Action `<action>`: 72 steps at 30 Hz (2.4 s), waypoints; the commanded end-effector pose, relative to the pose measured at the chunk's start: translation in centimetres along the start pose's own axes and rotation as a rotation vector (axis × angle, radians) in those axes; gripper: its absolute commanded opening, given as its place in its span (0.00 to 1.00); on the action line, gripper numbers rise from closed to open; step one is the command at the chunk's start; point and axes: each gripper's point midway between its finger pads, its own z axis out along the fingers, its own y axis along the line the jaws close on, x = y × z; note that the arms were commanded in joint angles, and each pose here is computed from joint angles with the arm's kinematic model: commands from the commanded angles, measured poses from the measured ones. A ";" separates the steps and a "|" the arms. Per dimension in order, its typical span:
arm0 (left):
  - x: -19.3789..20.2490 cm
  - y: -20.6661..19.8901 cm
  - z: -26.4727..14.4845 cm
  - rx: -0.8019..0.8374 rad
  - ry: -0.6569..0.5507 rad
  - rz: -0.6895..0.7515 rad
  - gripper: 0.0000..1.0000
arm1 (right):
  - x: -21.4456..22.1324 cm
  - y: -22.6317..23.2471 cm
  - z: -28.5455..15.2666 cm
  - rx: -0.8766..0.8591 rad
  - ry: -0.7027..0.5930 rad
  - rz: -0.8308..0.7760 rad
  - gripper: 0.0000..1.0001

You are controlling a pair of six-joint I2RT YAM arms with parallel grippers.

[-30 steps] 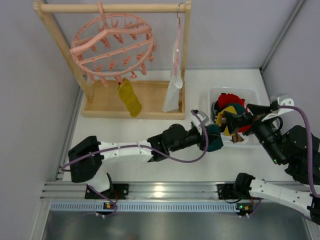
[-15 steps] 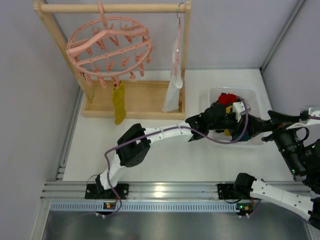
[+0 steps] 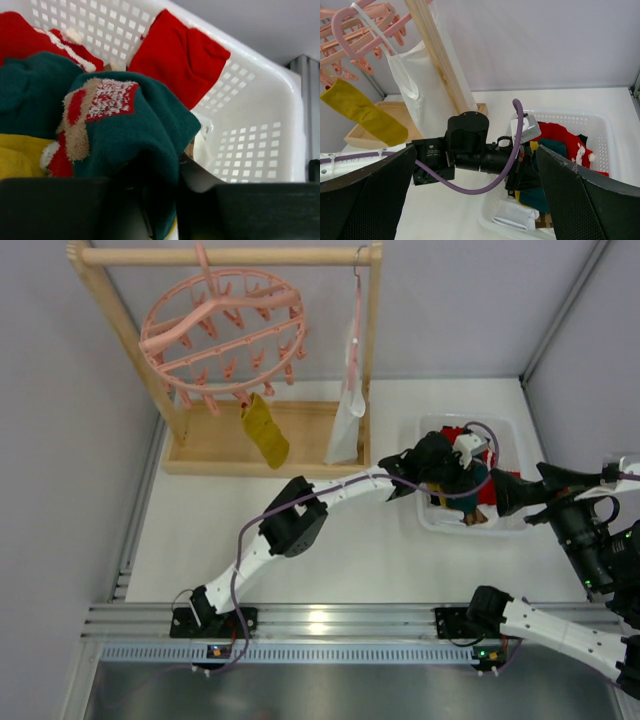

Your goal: Remove the socks clipped to the hanger

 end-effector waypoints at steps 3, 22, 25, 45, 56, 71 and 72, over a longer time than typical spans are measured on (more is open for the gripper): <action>0.1 -1.3 -0.2 0.005 0.006 -0.003 0.35 | 0.1 0.7 0.4 -0.020 0.003 0.008 1.00; -6.8 -4.5 -6.0 -0.154 -0.115 -0.028 0.98 | 0.1 2.0 1.0 -0.044 0.012 0.015 0.99; -5.9 -3.1 -7.3 -0.264 -0.111 -0.049 0.98 | 0.2 2.3 1.2 -0.052 0.016 0.012 0.99; 6.3 -0.6 -28.3 -0.711 -0.079 -0.250 0.98 | 1.8 5.4 3.3 -0.105 0.043 0.001 0.99; 10.6 0.6 -40.6 -1.017 -0.073 -0.343 0.98 | 8.3 12.4 8.0 -0.229 0.169 -0.058 0.99; 3.8 -1.3 -53.9 -1.198 -0.252 -0.340 0.98 | 16.2 24.6 15.2 -0.490 0.272 -0.074 0.99; 3.0 -1.4 -54.6 -1.204 -0.271 -0.327 0.99 | 16.6 25.2 15.6 -0.499 0.275 -0.075 0.99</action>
